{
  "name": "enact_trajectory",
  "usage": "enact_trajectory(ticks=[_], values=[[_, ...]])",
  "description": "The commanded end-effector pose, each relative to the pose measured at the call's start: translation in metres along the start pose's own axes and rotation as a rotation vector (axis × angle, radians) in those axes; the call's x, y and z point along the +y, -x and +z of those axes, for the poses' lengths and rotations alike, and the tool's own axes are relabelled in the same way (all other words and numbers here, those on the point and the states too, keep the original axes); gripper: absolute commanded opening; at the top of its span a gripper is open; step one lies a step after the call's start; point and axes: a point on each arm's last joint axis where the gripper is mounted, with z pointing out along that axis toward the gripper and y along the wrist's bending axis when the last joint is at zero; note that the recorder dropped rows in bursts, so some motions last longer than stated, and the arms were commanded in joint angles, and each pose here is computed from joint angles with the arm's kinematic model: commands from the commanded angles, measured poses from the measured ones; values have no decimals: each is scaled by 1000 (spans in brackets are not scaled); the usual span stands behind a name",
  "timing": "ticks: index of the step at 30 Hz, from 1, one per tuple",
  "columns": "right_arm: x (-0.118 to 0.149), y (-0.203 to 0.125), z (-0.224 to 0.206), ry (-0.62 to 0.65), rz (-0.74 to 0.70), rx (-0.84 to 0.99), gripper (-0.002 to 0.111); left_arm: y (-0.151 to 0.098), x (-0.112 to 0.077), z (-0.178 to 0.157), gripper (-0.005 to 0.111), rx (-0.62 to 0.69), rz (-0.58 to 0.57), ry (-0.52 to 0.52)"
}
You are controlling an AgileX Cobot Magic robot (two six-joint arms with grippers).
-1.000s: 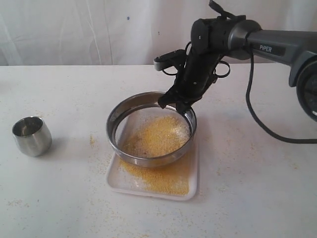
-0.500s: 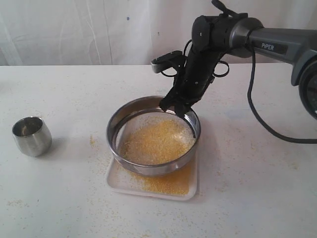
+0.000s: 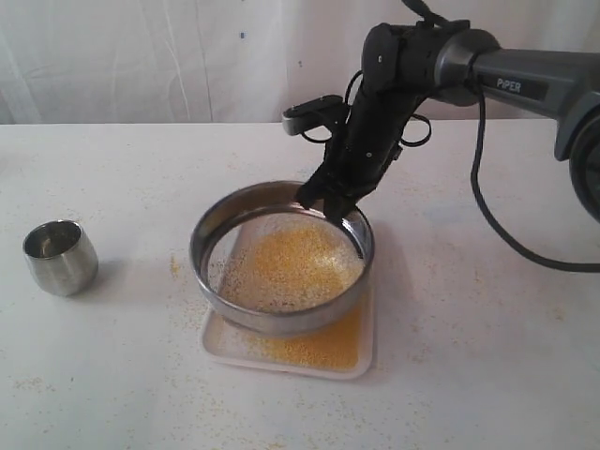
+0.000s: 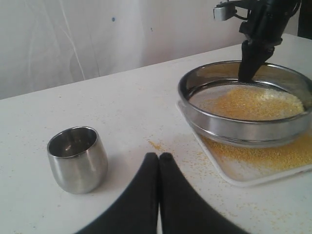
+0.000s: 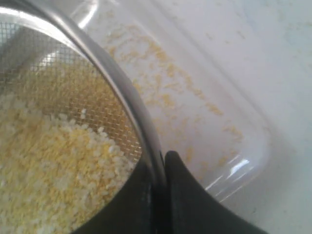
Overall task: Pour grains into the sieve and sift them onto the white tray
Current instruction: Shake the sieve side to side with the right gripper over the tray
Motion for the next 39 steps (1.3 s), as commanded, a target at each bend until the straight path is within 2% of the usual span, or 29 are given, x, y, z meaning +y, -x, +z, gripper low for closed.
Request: enact_trajectory(ticks=[1,2,3,5,6,7,9,10,11,12,13,14,17,18,19,21,22,24,25,26,29,30,33,34,35,37,38,39], values=[[-8,2,-13,-125,225,-41,0,-1,0,0,0,-5,1,-6],[-10,3,-14,-140,269,-47,0,-1,0,0,0,-5,1,-6],[-3,3,-15,-85,204,-41,0,-1,0,0,0,-5,1,-6],[13,3,-16,79,-86,-27,0,-1,0,0,0,-5,1,-6],[14,3,-16,90,-112,-35,0,-1,0,0,0,-5,1,-6],[10,6,-16,46,-51,-65,0,-1,0,0,0,-5,1,-6],[0,9,-17,-59,174,-101,0,-1,0,0,0,-5,1,-6],[-1,9,-18,-60,254,-102,0,-1,0,0,0,-5,1,-6],[3,8,-17,-21,205,-89,0,-1,0,0,0,-5,1,-6],[12,6,-18,45,32,-60,0,-1,0,0,0,-5,1,-6],[15,5,-18,79,-59,-52,0,-1,0,0,0,-5,1,-6],[14,5,-18,65,-74,-46,0,-1,0,0,0,-5,1,-6],[-5,6,-19,-127,196,-77,0,-1,0,0,0,-5,1,-6],[-6,5,-20,-138,266,-74,0,-1,0,0,0,-5,1,-6],[-3,4,-19,-107,221,-46,0,-1,0,0,0,-5,1,-6],[11,2,-20,22,-48,-15,0,-1,0,0,0,-5,1,-6],[10,2,-20,8,-71,-15,0,-1,0,0,0,-5,1,-6],[-6,5,-20,-141,158,-57,0,-1,0,0,0,-5,1,-6],[-8,5,-22,-171,271,-73,0,-1,0,0,0,-5,1,-6],[-6,5,-23,-150,295,-74,0,-1,0,0,0,-5,1,-6],[20,2,-24,101,-76,-16,0,-1,0,0,0,-5,1,-6],[20,3,-24,99,-80,-30,0,-1,0,0,0,-5,1,-6],[-1,7,-26,-89,256,-92,0,-1,0,0,0,-5,1,-6],[-3,6,-27,-113,302,-89,0,-1,0,0,0,-5,1,-6],[0,5,-26,-90,267,-67,0,-1,0,0,0,-5,1,-6],[17,0,-25,62,1,9,0,-1,0,0,0,-5,1,-6],[19,-1,-25,80,-63,22,0,-1,0,0,0,-5,1,-6],[15,0,-25,37,-46,7,0,-1,0,0,0,-5,1,-6]])
